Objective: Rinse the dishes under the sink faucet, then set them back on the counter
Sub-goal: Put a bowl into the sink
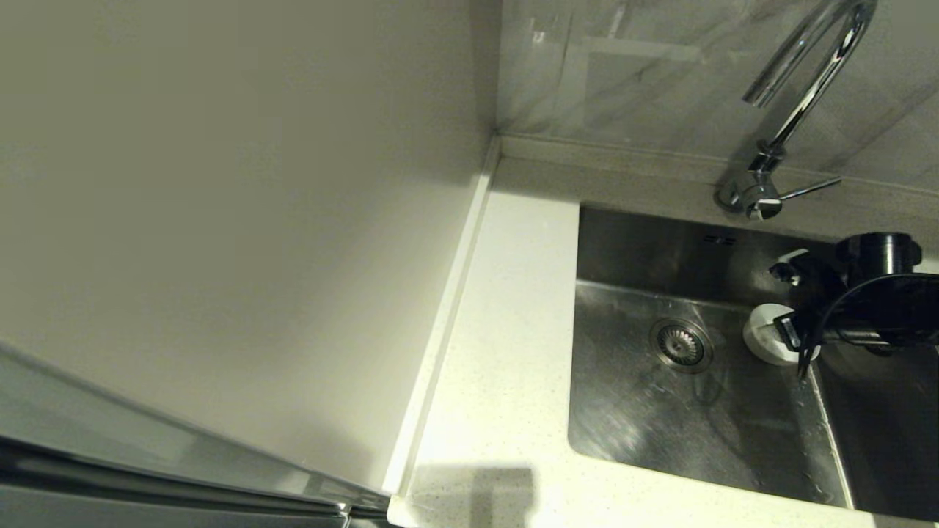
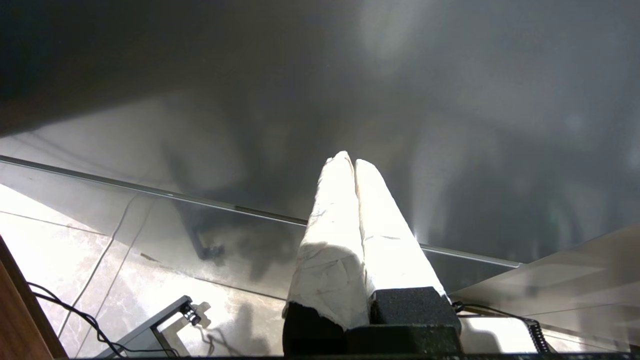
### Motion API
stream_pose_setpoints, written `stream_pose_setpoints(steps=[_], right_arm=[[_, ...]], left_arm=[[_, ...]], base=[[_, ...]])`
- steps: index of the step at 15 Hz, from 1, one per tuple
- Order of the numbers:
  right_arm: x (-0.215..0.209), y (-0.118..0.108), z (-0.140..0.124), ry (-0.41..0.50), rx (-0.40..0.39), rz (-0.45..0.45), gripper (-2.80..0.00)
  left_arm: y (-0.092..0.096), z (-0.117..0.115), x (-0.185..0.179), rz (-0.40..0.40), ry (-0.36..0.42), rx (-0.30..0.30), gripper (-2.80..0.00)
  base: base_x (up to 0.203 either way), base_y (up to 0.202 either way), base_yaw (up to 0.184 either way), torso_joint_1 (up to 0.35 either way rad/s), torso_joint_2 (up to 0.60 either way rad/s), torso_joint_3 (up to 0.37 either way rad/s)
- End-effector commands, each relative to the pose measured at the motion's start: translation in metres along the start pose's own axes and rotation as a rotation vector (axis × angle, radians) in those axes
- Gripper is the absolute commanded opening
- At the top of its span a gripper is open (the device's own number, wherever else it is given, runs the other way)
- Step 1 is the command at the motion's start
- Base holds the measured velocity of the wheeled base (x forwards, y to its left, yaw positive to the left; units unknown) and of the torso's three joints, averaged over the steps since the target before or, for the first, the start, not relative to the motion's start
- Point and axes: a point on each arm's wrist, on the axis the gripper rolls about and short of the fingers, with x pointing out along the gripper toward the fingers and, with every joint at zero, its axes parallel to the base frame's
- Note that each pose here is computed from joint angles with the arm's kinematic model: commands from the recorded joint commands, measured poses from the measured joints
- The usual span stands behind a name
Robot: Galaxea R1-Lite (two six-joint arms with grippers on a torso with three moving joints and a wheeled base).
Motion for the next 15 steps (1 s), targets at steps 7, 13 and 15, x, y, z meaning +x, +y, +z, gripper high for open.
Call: stream_pose_setpoints(steps=[7, 13, 15], right_arm=[[-0.203, -0.045, 0.026, -0.112, -0.037, -0.115, 0.0], [-0.187, -0.081, -0.002, 0.308, 0.042, -0.196, 0.0], [-0.176, -0.089, -0.009, 0.346, 0.065, -0.195, 0.0]], left_arm=[[0.0, 0.0, 0.0, -0.001, -0.004, -0.001, -2.8], [0.0, 0.0, 0.0, 0.001, -0.004, 0.0, -2.8], [0.0, 0.0, 0.0, -0.001, -0.003, -0.001, -2.8]], base=[[0.0, 0.0, 0.0, 0.0, 0.0, 0.0], [0.0, 0.0, 0.0, 0.0, 0.0, 0.0], [0.0, 0.0, 0.0, 0.0, 0.0, 0.0]])
